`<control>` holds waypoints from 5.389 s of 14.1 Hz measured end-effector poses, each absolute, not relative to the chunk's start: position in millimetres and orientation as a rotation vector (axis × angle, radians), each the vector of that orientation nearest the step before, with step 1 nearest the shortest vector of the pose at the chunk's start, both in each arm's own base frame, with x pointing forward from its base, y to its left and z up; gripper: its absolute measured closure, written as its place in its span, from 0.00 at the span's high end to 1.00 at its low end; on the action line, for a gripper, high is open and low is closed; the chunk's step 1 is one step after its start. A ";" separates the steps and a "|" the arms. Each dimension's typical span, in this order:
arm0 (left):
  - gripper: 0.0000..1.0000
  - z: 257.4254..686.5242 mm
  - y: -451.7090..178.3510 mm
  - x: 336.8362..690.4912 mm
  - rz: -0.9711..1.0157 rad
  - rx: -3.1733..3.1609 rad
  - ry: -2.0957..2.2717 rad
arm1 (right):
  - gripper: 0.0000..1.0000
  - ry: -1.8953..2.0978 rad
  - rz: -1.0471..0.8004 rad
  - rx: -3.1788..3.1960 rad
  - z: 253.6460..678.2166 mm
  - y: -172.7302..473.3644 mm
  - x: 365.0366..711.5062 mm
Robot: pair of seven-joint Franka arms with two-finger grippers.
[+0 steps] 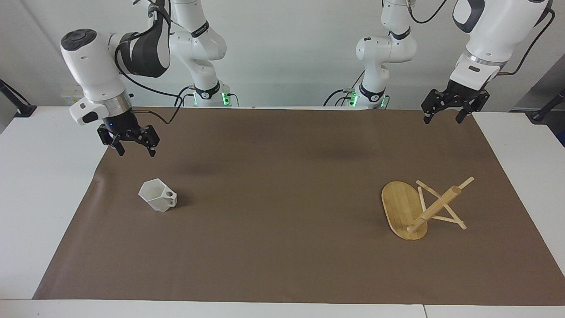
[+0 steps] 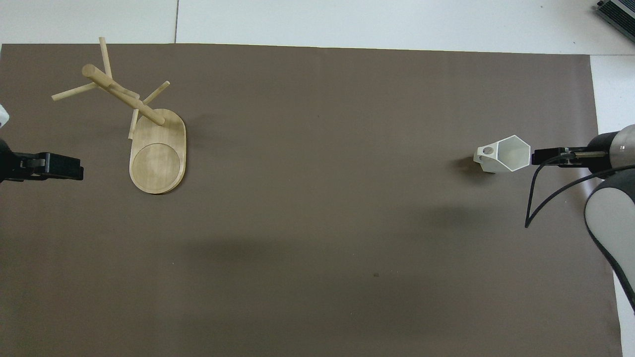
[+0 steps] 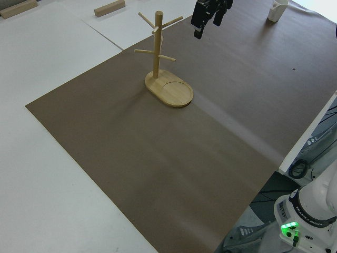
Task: Hang cup on rack
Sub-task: 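Reach the right gripper to the white cup and grasp its rim, then lift the cup with the right gripper while the left gripper advances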
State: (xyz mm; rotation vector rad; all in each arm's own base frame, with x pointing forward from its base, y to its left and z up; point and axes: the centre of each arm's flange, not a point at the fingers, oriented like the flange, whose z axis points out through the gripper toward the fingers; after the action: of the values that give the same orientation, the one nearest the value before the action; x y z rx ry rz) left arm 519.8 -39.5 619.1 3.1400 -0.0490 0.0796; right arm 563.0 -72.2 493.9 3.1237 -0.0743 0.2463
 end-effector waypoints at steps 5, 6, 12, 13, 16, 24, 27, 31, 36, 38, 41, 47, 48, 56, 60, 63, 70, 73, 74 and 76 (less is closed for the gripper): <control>1.00 619.1 -39.5 519.8 0.080 3.140 -0.049 | 1.00 -0.069 0.282 3.113 457.0 -83.1 580.9; 1.00 619.1 -39.5 519.8 0.080 3.140 -0.049 | 1.00 -0.067 0.287 3.111 451.1 -83.3 582.8; 1.00 619.1 -39.5 519.8 0.080 3.140 -0.049 | 1.00 -0.079 0.301 3.104 409.0 -89.3 588.5; 1.00 619.1 -39.5 519.8 0.080 3.140 -0.049 | 1.00 -0.089 0.303 3.102 403.1 -93.2 589.8; 1.00 619.1 -39.5 519.8 0.080 3.140 -0.049 | 1.00 -0.109 0.291 3.099 386.9 -101.9 592.1; 1.00 619.1 -39.5 519.8 0.080 3.140 -0.049 | 1.00 -0.131 0.310 3.093 377.1 -105.5 594.3; 1.00 619.1 -39.5 519.8 0.080 3.140 -0.049 | 1.00 -0.150 0.293 3.095 368.9 -106.3 594.0; 1.00 619.1 -39.5 519.8 0.080 3.140 -0.049 | 1.00 -0.153 0.283 3.096 363.8 -107.0 593.5; 1.00 618.6 -39.5 519.5 0.073 3.140 -0.049 | 1.00 -0.184 0.278 3.097 362.0 -106.8 592.5; 1.00 618.1 -39.4 519.2 0.068 3.141 -0.049 | 0.92 -0.186 0.277 3.098 361.6 -106.8 592.3; 1.00 617.8 -39.4 519.0 0.066 3.141 -0.049 | 0.75 -0.186 0.276 3.098 361.3 -106.7 592.1; 1.00 617.9 -39.3 519.0 0.067 3.141 -0.048 | 0.28 -0.189 0.274 3.098 360.9 -106.7 591.9; 1.00 617.8 -39.1 519.0 0.066 3.141 -0.048 | 0.28 -0.189 0.274 3.098 360.8 -106.7 591.8; 1.00 617.7 -40.0 518.9 0.066 3.141 -0.048 | 0.04 -0.193 0.280 3.101 362.9 -105.8 591.7; 1.00 616.5 -43.8 517.2 0.047 3.139 0.051 | 0.04 -0.193 0.276 3.102 363.1 -105.8 591.7; 1.00 616.2 -45.7 515.6 0.034 3.136 0.155 | 0.04 -0.194 0.258 3.105 363.8 -105.8 591.6; 1.00 615.0 -58.8 500.5 -0.096 3.107 0.399 | 0.04 -0.192 0.221 3.112 391.8 -107.2 602.3; 1.00 615.1 -69.2 495.0 -0.155 3.033 0.586 | 0.04 -0.192 0.228 3.111 399.9 -107.5 604.8; 1.00 614.0 -72.1 492.5 -0.191 3.004 0.675 | 0.04 -0.192 0.227 3.111 403.8 -107.5 605.4; 1.00 613.6 -81.3 489.3 -0.243 2.928 0.862 | 0.04 -0.190 0.199 3.116 416.9 -107.2 607.1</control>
State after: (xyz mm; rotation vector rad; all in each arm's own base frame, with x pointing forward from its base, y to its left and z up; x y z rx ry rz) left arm 489.3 -81.3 613.6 2.9284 0.8624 -0.2427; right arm 607.1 -107.2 416.9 3.1163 -0.1904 0.1988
